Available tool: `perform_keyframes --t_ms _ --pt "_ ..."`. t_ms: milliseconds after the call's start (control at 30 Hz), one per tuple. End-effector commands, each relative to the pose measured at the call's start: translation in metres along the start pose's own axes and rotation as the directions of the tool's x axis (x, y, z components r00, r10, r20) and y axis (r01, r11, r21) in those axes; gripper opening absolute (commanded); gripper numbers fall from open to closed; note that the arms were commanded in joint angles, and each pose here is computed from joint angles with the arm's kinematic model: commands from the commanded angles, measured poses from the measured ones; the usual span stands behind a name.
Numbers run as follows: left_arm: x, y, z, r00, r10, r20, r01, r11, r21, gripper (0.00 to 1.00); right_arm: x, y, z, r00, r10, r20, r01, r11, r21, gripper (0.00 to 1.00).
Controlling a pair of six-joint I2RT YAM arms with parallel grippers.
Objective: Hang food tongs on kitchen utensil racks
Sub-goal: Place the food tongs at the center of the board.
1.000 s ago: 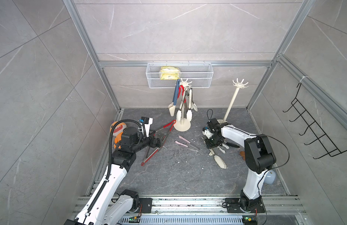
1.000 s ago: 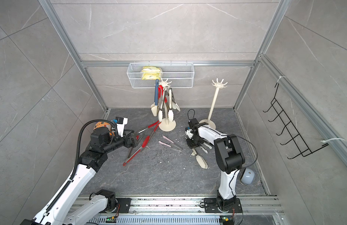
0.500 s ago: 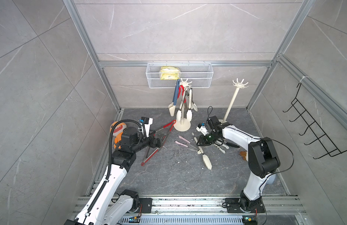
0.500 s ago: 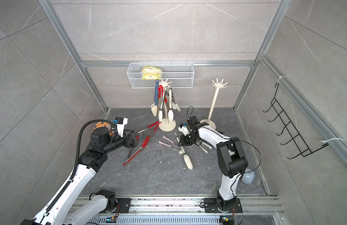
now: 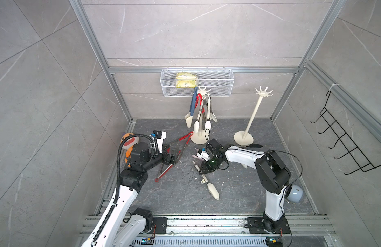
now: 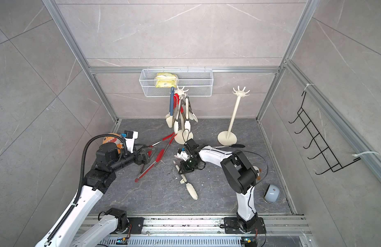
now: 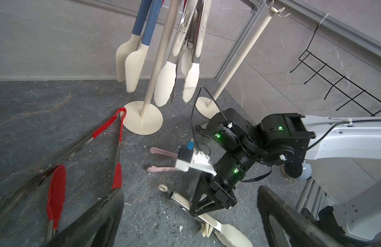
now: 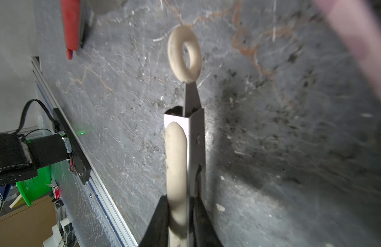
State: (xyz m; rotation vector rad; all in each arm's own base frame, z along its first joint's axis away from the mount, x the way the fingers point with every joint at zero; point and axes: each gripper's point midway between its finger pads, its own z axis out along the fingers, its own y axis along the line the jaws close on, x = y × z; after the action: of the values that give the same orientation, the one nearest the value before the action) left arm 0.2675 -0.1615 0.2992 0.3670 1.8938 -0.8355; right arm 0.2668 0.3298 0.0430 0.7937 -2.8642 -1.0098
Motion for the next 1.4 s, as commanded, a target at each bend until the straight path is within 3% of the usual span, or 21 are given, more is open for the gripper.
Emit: perform_keyframes --t_ms 0,367,967,1167,1367 --pt "-0.001 -0.002 -0.006 1.0 -0.004 0.011 0.004 1.0 -0.008 1.0 0.003 -0.006 0.006 0.999 0.033 -0.02 -0.032 0.999 0.034 0.15" --pt "-0.001 -0.002 -0.007 1.0 -0.008 0.008 0.008 1.0 -0.012 1.0 0.009 -0.031 -0.005 0.999 0.03 -0.044 -0.02 0.979 0.203 0.41" --pt "0.002 -0.002 -0.006 1.0 -0.008 0.001 0.008 1.0 -0.008 1.0 0.003 -0.041 -0.048 0.999 -0.049 -0.011 0.05 0.92 0.389 0.44" --pt "0.002 -0.002 -0.005 1.0 -0.002 0.0 0.002 1.0 -0.009 1.0 0.003 -0.019 -0.061 0.995 -0.099 0.02 0.087 0.939 0.332 0.46" --pt "0.003 -0.002 -0.006 1.0 0.001 0.001 -0.001 1.0 -0.006 1.0 0.014 0.0 -0.05 0.987 -0.155 -0.031 0.157 0.944 0.289 0.45"
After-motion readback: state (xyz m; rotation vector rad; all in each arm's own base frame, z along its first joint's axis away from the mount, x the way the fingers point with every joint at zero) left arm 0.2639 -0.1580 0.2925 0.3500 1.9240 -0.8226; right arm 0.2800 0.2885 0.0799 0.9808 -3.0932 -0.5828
